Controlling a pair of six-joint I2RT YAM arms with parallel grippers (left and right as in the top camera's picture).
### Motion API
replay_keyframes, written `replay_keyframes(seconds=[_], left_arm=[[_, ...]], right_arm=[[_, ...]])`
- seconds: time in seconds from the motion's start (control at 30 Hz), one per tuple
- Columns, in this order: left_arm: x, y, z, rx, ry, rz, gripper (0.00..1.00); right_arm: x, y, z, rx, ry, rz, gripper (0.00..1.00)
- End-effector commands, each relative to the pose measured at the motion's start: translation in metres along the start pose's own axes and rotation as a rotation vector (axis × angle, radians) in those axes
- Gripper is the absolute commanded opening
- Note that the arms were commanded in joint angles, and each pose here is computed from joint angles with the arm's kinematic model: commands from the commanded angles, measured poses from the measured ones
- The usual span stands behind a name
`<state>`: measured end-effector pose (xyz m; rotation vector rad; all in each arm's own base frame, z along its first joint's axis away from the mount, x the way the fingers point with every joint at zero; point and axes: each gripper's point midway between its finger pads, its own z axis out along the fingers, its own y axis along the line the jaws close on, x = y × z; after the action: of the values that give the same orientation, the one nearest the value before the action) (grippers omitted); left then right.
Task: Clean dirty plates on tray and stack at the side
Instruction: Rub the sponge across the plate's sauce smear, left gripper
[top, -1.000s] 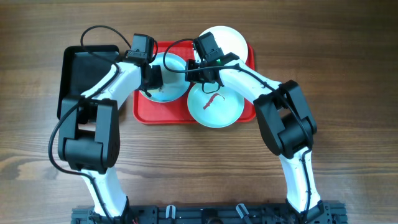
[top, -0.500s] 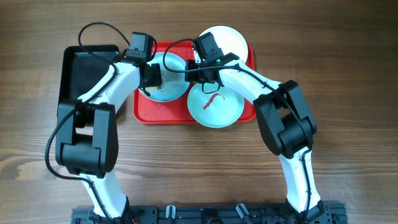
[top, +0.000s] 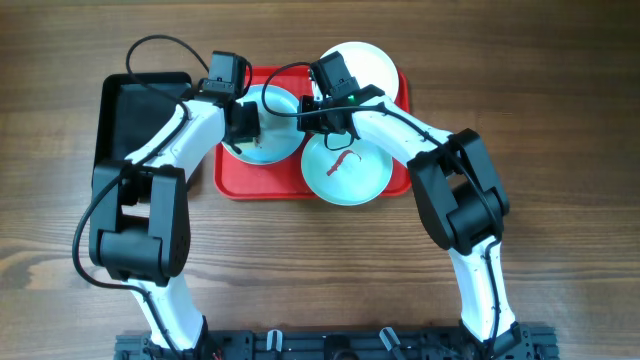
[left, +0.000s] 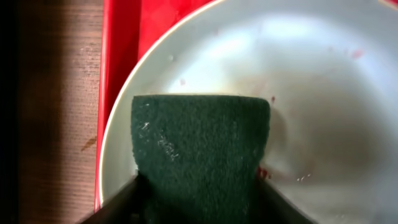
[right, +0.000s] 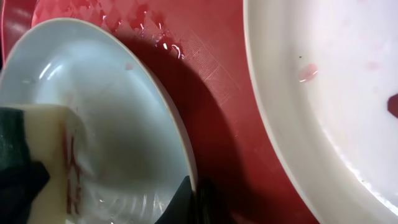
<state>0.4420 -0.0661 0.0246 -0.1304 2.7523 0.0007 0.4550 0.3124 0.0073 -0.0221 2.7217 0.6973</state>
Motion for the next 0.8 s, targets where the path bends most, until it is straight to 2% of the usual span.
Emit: replay_keyframes(seconds=[0.0, 0.1, 0.27, 0.4, 0.63, 0.77], left_arm=[[-0.009, 0.002, -0.008, -0.006, -0.042, 0.0, 0.37], [-0.009, 0.002, -0.008, -0.006, -0.045, -0.001, 0.36], [-0.006, 0.0, -0.008, 0.004, -0.031, 0.001, 0.04], [0.007, -0.014, -0.003, 0.059, 0.012, 0.013, 0.04], [0.049, -0.028, 0.03, 0.05, 0.097, 0.064, 0.04], [0.065, -0.033, 0.04, 0.044, 0.129, 0.031, 0.04]], right_arm=[[0.008, 0.0, 0.011, -0.006, 0.026, 0.001, 0.06], [0.008, 0.0, 0.011, -0.006, 0.027, -0.001, 0.06], [0.008, 0.0, 0.011, -0.005, 0.028, -0.002, 0.1], [0.008, 0.0, 0.011, -0.005, 0.027, -0.004, 0.11], [0.008, 0.0, 0.011, -0.004, 0.028, -0.004, 0.11], [0.008, 0.0, 0.011, -0.004, 0.028, -0.004, 0.11]])
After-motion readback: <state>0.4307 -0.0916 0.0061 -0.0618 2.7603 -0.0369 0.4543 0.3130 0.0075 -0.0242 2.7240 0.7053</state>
